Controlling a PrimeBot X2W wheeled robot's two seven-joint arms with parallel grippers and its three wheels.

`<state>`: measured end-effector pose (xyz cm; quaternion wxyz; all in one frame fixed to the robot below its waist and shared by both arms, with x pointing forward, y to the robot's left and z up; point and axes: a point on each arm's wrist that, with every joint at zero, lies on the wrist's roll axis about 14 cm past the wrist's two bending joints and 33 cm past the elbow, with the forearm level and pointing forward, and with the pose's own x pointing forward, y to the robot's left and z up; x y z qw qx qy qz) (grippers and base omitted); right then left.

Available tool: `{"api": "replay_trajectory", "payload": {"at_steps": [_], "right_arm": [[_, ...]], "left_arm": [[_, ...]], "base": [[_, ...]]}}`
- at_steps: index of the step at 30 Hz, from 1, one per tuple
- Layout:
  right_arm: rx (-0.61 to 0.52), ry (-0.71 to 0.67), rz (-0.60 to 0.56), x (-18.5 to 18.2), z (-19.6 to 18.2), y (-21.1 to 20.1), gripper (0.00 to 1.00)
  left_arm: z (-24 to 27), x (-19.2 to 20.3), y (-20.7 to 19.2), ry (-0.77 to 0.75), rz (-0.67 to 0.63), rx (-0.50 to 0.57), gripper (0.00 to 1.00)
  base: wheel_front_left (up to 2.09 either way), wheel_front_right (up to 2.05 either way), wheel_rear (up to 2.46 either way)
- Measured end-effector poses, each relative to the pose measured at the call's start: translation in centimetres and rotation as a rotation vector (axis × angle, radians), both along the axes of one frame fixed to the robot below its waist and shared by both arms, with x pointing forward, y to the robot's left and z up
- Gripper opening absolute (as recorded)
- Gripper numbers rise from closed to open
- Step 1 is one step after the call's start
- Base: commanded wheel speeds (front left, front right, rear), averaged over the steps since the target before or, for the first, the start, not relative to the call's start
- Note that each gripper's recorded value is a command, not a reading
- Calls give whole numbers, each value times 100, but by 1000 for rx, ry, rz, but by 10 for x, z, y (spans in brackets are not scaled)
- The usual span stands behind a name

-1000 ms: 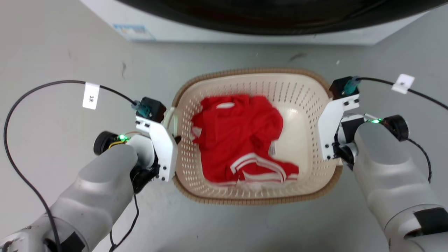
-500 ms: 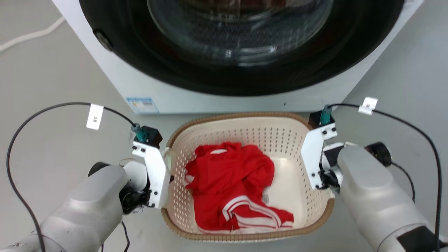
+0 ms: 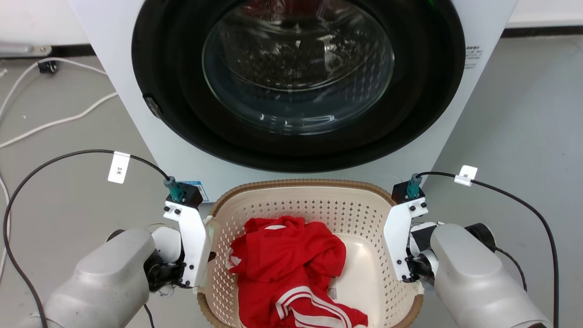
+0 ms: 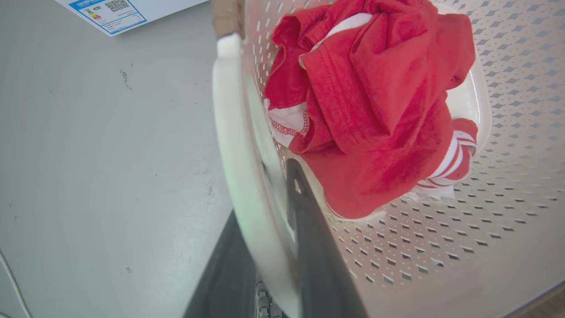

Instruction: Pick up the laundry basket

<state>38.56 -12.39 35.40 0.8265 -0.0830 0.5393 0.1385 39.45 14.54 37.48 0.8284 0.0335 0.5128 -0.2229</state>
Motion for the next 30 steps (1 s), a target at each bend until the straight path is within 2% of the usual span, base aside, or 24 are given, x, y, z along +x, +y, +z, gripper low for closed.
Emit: {"api": "replay_trajectory", "payload": {"at_steps": [8,30], "right_arm": [[24,-36,-8,-3,10,5,0],[25,-28,-12,-8,10,4,0]], "left_arm": [[8,-8,5,-13,19,7,0],[6,-16,6,8,12,22,0]], "base": [[0,0,0],[0,0,0]]}}
